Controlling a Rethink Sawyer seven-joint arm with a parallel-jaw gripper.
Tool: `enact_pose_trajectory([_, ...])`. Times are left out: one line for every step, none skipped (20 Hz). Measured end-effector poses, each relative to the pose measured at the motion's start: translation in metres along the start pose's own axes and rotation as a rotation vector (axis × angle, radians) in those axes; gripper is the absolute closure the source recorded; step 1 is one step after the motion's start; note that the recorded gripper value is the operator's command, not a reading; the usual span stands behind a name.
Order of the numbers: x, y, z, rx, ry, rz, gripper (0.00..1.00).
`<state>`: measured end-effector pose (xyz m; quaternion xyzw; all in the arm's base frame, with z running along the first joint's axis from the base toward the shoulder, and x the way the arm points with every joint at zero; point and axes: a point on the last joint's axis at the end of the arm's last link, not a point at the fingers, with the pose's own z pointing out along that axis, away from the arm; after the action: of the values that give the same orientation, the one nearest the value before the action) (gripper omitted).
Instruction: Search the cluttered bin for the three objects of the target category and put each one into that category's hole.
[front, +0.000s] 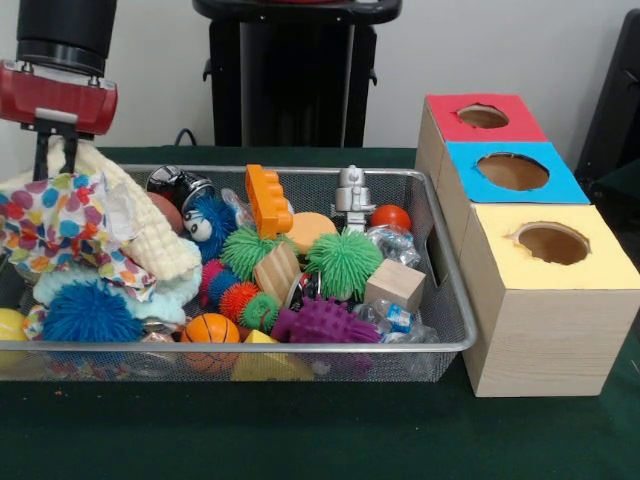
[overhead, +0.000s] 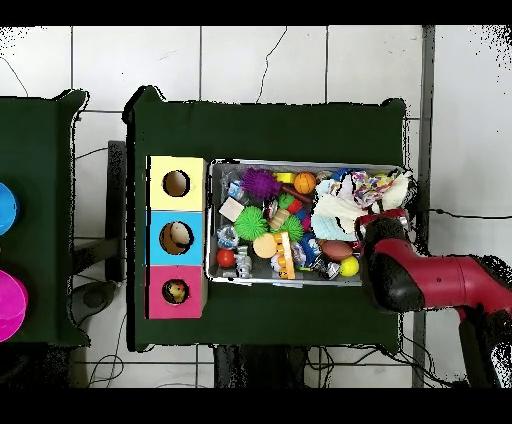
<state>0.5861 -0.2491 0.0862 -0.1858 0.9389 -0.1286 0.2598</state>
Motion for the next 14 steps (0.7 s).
enact_pose_trajectory([0.000,-0.001,0.000,-0.004,0.000,0.012,1.00])
enact_pose_trajectory([-0.001,-0.003,0.000,-0.007,0.001,0.023,1.00])
enact_pose_trajectory([-0.001,-0.006,-0.001,-0.014,0.007,0.047,1.00])
enact_pose_trajectory([0.002,-0.014,-0.002,-0.026,0.023,0.087,1.00])
enact_pose_trajectory([0.004,-0.019,-0.003,-0.032,0.037,0.111,1.00])
enact_pose_trajectory([0.008,-0.024,-0.004,-0.040,0.058,0.132,1.00])
enact_pose_trajectory([0.013,-0.030,-0.005,-0.047,0.079,0.152,1.00])
enact_pose_trajectory([0.016,-0.032,-0.006,-0.050,0.091,0.160,1.00])
enact_pose_trajectory([0.019,-0.034,-0.007,-0.053,0.103,0.168,1.00])
enact_pose_trajectory([0.021,-0.036,-0.008,-0.056,0.112,0.173,1.00])
enact_pose_trajectory([0.024,-0.037,-0.008,-0.059,0.121,0.179,1.00])
enact_pose_trajectory([0.029,-0.040,-0.010,-0.064,0.138,0.186,1.00])
enact_pose_trajectory([0.030,-0.040,-0.010,-0.066,0.142,0.188,1.00])
enact_pose_trajectory([0.031,-0.041,-0.010,-0.069,0.144,0.190,1.00])
